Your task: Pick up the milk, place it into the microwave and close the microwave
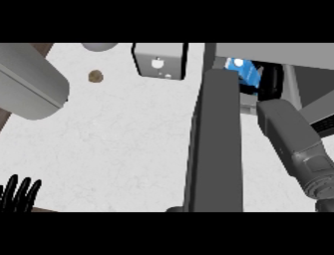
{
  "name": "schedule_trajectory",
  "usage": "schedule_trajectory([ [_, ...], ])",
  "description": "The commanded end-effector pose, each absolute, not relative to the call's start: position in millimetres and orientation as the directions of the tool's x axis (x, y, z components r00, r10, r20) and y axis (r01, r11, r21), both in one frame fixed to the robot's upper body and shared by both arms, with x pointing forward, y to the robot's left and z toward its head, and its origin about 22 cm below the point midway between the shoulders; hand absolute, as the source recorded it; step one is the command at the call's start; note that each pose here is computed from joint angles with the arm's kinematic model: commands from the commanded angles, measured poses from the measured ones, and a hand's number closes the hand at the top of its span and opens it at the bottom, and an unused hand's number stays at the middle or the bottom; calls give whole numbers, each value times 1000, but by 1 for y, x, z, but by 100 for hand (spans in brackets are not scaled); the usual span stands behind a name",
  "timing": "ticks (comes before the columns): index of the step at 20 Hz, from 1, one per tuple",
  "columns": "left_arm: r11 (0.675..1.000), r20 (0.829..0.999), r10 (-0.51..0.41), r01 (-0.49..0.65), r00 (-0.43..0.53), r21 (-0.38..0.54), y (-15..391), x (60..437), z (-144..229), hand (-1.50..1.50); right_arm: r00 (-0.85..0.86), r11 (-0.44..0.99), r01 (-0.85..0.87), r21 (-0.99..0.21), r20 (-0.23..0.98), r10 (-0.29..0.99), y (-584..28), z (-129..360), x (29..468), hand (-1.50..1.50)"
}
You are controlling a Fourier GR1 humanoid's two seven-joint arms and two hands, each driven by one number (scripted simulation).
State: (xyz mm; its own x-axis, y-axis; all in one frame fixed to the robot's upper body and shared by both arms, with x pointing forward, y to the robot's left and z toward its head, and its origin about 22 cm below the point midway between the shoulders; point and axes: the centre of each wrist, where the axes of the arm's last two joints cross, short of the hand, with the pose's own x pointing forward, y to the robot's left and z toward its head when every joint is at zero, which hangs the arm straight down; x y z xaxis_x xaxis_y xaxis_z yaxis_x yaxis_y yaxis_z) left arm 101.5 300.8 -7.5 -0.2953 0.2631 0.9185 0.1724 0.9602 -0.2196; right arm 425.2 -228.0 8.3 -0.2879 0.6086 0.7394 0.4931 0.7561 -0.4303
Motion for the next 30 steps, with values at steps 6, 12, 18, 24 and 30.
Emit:
schedule_trajectory([
  [6,961,926,252,187,-282,-204,307,108,-8,-150,-243,647,615,-450,673,699,-227,21,432,150],
  [12,957,919,254,218,-301,-193,301,113,-4,-150,211,280,646,-710,519,828,-288,-31,391,-150],
  [18,953,918,261,232,-297,-196,298,121,-7,-150,18,416,506,-756,491,871,-250,-20,407,-150],
  [24,959,920,252,206,-299,-195,298,127,-10,-150,-119,509,402,-761,507,853,-218,-16,413,-150],
  [30,958,923,248,216,-295,-188,299,123,-12,-150,-174,592,309,-744,567,805,-198,-13,416,-150],
])
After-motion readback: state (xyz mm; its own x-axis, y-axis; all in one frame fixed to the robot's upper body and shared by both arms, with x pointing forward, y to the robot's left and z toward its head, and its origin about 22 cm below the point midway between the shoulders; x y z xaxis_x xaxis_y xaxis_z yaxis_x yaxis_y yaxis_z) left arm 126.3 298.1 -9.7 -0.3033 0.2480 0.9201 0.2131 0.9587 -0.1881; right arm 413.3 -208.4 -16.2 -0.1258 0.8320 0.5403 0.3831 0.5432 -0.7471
